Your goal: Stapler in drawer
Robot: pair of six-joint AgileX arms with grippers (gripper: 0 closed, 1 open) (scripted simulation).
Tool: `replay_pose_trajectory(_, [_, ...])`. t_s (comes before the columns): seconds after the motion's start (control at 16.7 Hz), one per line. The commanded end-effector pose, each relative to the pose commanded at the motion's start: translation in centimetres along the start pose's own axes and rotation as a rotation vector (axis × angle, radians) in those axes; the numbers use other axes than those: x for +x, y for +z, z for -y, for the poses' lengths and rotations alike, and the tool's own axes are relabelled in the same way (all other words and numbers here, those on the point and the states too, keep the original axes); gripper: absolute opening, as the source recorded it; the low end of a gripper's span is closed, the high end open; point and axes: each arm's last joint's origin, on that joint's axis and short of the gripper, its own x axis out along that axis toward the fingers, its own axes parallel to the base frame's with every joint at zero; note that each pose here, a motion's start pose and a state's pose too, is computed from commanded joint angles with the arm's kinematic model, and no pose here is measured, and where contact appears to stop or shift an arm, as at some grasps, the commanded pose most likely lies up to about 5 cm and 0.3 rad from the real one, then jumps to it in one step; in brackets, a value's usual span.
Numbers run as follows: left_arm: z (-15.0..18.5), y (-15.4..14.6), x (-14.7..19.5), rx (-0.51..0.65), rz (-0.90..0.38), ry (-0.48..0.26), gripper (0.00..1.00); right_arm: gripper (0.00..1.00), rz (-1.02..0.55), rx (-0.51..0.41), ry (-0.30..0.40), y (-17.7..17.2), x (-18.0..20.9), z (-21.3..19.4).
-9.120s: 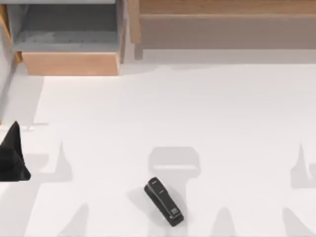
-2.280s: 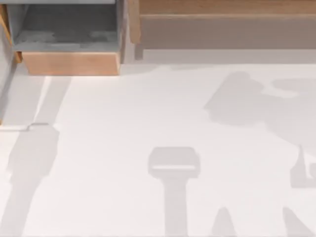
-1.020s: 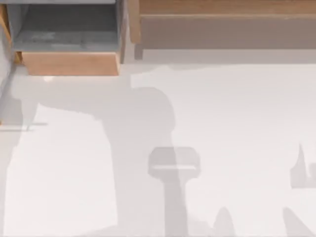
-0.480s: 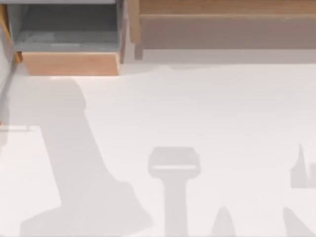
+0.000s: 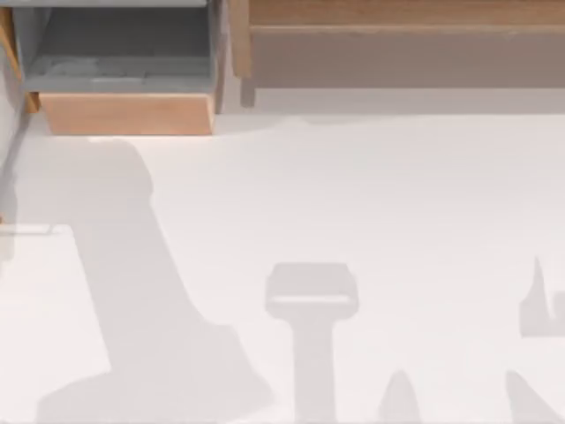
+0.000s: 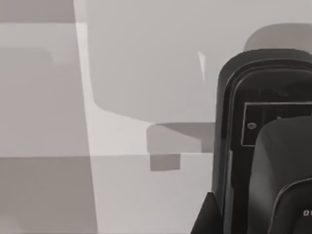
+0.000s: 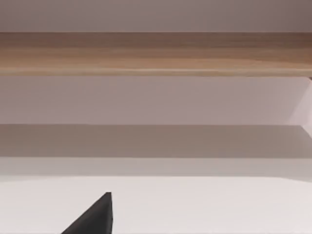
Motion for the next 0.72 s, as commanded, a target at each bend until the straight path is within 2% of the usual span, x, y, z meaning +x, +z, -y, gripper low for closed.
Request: replay_pose_trajectory(0.72, [-0.11, -0.06, 0.66, -0.003, 0.003, 0.002, 0.00, 1.00, 0.000, 0.000, 0.000, 0.00, 0.00, 0.00])
